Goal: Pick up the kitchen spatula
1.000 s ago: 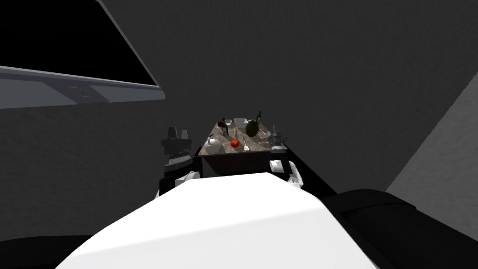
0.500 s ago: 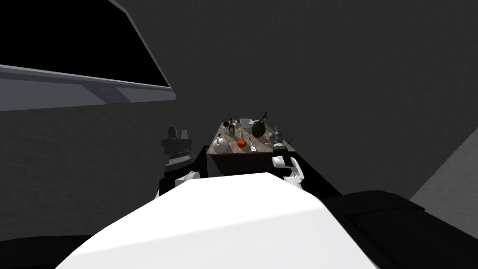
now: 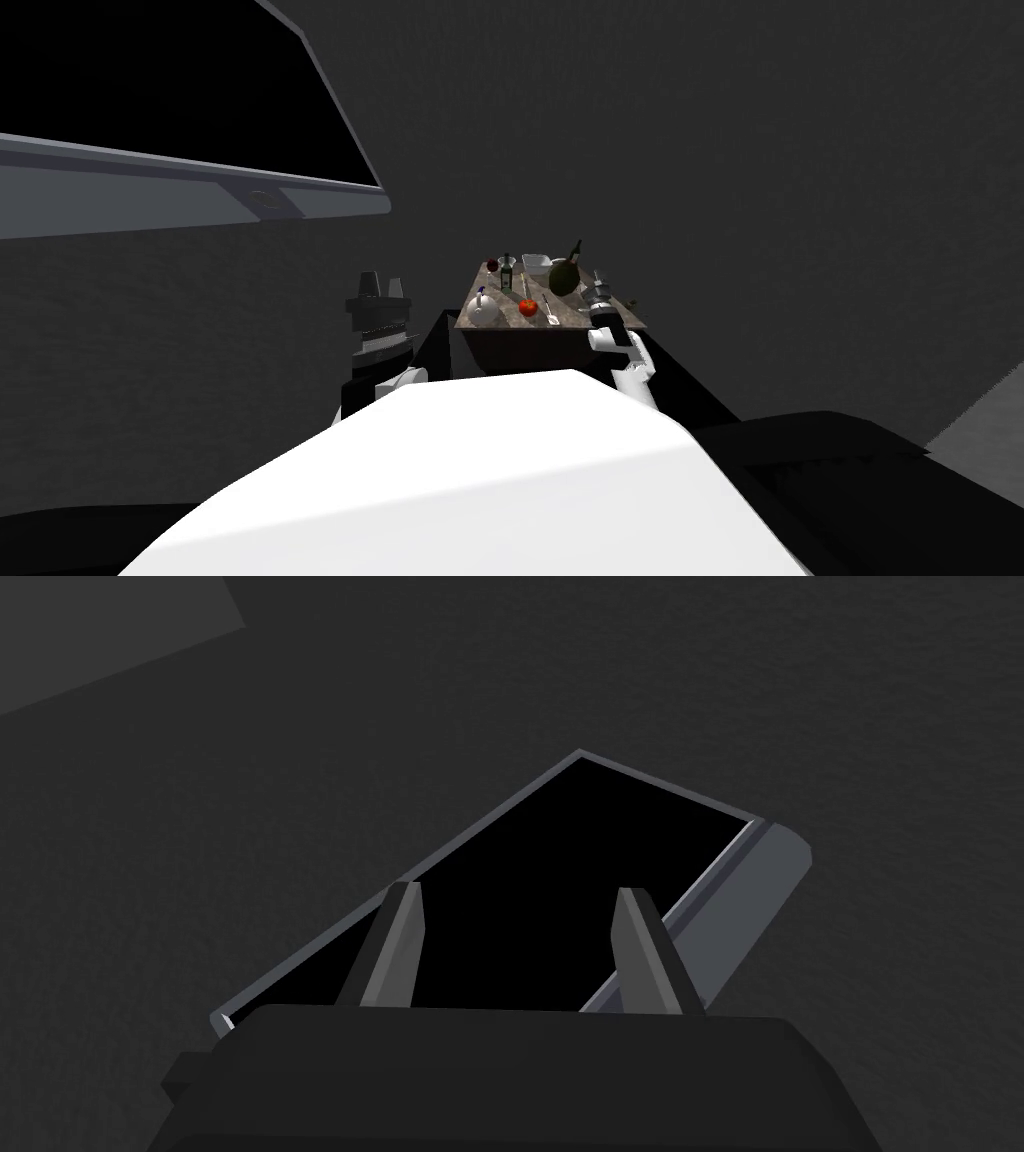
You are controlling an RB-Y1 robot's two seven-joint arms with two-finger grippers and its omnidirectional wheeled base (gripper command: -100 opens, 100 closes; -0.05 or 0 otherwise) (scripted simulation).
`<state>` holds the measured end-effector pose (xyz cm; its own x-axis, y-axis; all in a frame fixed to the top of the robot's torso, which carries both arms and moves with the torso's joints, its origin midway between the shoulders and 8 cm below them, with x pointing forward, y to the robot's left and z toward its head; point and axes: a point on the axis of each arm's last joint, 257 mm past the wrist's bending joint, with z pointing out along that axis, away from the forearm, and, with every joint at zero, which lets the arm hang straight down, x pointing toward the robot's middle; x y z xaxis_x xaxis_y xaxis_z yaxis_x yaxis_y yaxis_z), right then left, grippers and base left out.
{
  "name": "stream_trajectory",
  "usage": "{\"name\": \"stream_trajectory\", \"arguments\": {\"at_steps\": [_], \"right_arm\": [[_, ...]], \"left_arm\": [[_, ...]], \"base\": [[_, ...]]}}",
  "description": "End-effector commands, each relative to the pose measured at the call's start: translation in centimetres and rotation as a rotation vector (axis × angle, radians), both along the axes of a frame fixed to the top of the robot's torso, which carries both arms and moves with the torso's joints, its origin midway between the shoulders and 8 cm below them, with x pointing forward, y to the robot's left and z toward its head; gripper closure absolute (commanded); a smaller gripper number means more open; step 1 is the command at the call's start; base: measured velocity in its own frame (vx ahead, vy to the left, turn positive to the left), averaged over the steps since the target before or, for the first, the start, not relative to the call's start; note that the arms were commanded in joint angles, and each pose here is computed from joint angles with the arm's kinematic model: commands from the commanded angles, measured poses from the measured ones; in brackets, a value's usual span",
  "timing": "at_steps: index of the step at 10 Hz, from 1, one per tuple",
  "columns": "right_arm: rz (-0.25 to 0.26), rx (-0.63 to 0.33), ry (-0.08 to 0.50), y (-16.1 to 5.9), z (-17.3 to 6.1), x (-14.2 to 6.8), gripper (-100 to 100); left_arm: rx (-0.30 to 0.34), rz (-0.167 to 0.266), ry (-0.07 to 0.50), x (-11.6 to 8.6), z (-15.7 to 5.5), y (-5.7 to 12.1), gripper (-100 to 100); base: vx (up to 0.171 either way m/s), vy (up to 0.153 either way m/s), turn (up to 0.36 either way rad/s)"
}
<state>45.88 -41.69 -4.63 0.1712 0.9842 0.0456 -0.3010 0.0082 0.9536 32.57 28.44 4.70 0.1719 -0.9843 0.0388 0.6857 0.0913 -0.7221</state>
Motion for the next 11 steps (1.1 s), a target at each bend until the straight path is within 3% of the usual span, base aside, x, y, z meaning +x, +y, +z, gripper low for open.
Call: {"name": "stream_trajectory", "arguments": {"at_steps": [1,2,11], "right_arm": [[-0.017,0.038,0.038,-1.1,-1.1,0.9,-100],[-0.031,0.09,0.053,-2.8,-1.4,1.6,-100],[-0.149,0.377,0.209,-10.9,-6.2,4.1,-100]], "left_arm": [[0.0,0.0,0.0,0.0,0.0,0.0,0],[0.0,0.0,0.0,0.0,0.0,0.0,0],[0.0,0.0,0.0,0.0,0.0,0.0,0]], "base": [[0.012,0.099,0.04],[0.035,0.102,0.09],[0.017,0.089,0.056]]}}
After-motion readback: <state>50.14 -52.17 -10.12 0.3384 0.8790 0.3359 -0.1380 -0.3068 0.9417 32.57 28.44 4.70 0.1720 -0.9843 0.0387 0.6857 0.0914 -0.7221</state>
